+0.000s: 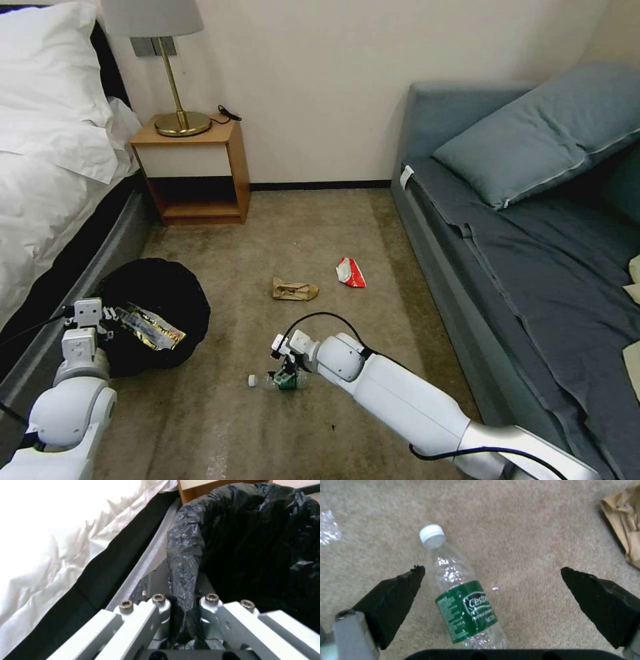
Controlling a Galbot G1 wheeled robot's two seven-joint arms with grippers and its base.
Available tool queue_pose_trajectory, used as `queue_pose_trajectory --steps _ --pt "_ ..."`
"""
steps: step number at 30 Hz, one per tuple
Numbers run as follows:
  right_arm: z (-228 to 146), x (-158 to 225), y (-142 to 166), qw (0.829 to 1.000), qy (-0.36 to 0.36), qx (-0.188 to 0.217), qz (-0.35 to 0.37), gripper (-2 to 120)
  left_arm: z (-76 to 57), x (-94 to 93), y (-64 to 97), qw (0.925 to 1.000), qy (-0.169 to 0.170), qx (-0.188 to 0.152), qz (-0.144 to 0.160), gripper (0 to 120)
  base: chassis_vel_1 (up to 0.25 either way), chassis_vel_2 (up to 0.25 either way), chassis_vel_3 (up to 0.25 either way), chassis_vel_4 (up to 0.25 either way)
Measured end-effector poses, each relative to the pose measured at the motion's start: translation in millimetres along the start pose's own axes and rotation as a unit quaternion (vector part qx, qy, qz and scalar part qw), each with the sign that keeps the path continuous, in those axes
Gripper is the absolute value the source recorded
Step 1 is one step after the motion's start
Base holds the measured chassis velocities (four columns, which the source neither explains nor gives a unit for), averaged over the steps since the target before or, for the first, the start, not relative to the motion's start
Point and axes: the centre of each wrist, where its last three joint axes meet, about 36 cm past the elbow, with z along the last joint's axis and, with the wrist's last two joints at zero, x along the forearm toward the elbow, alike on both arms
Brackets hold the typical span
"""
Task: Pick up the trash bin, then pick up the garbage on the floor and place it into the trash bin.
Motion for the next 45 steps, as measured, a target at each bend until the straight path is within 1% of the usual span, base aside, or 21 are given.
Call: queue_pose_trajectory --steps 7,12,18,25,26,28,29,30,31,33,34,35,36,37,38,39,40,41,43,44,45 --pt "20 -14 0 1.000 0.010 -0.003 0.008 100 1.4 3.2 1.9 1.0000 0.000 0.000 -0.001 4 0.000 0.000 0.000 0.000" --pt "35 -26 7 1.000 0.024 -0.005 0.007 100 1.2 6.9 0.7 1.0000 0.000 0.002 0.001 4 0.000 0.000 0.000 0.000" --pt "45 -34 17 0.999 0.032 -0.007 0.001 100 3.0 8.8 -1.3 1.0000 0.001 0.004 0.003 4 0.000 0.000 0.000 0.000" --pt "51 -40 19 0.999 0.037 -0.007 -0.001 100 4.3 9.7 -2.6 1.0000 0.002 0.006 0.004 4 0.000 0.000 0.000 0.000" --pt "53 -42 19 0.999 0.038 -0.006 -0.001 97 4.7 9.8 -2.8 1.0000 0.002 0.006 0.004 4 0.000 0.000 0.000 0.000" --pt "54 -43 20 0.999 0.038 -0.006 -0.001 89 5.0 9.9 -2.7 1.0000 0.002 0.006 0.004 4 0.000 0.000 0.000 0.000" --pt "54 -43 20 0.999 0.038 -0.006 -0.001 89 5.0 9.9 -2.7 1.0000 0.002 0.006 0.004 4 0.000 0.000 0.000 0.000" --pt "55 -44 20 0.999 0.038 -0.005 -0.002 82 5.0 9.8 -2.7 1.0000 0.002 0.006 0.004 4 0.000 0.000 0.000 0.000" --pt "55 -44 20 0.999 0.038 -0.005 -0.002 82 5.0 9.8 -2.7 1.0000 0.002 0.006 0.004 4 0.000 0.000 0.000 0.000" --pt "55 -44 19 0.999 0.037 -0.006 -0.003 69 4.9 9.7 -3.3 1.0000 0.002 0.006 0.004 4 0.000 0.000 0.000 0.000" --pt "55 -44 19 0.999 0.037 -0.006 -0.003 69 4.9 9.7 -3.3 1.0000 0.002 0.006 0.004 4 0.000 0.000 0.000 0.000" --pt "55 -44 19 0.999 0.037 -0.006 -0.002 64 5.0 9.9 -3.9 1.0000 0.002 0.006 0.005 4 0.000 0.000 0.000 0.000" --pt "55 -44 19 0.999 0.036 -0.006 -0.002 62 5.2 10.0 -4.2 1.0000 0.002 0.006 0.005 4 0.000 0.000 0.000 0.000" --pt "56 -44 18 0.999 0.036 -0.007 -0.001 56 5.2 10.1 -4.5 1.0000 0.002 0.006 0.005 4 0.000 0.000 0.000 0.000" --pt "56 -44 18 0.999 0.036 -0.007 -0.001 56 5.2 10.1 -4.5 1.0000 0.002 0.006 0.005 4 0.000 0.000 0.000 0.000" --pt "56 -44 18 0.999 0.036 -0.007 -0.001 48 5.3 10.2 -4.6 1.0000 0.002 0.006 0.005 4 0.000 0.000 0.000 0.000" --pt "57 -43 17 0.999 0.036 -0.007 -0.001 45 5.5 10.3 -4.6 1.0000 0.002 0.006 0.005 4 0.000 0.000 0.000 0.000" --pt "57 -43 17 0.999 0.036 -0.007 -0.001 45 5.5 10.3 -4.6 1.0000 0.002 0.006 0.005 4 0.000 0.000 0.000 0.000" --pt "58 -43 16 0.999 0.036 -0.008 0.001 36 5.8 10.6 -4.5 1.0000 0.003 0.006 0.006 4 0.000 0.000 0.000 0.000" --pt "58 -43 16 0.999 0.036 -0.008 0.001 36 5.8 10.6 -4.5 1.0000 0.003 0.006 0.006 4 0.000 0.000 0.000 0.000" --pt "58 -43 16 0.999 0.037 -0.009 0.002 31 5.8 10.5 -4.3 1.0000 0.003 0.005 0.006 4 0.000 0.000 0.000 0.000"
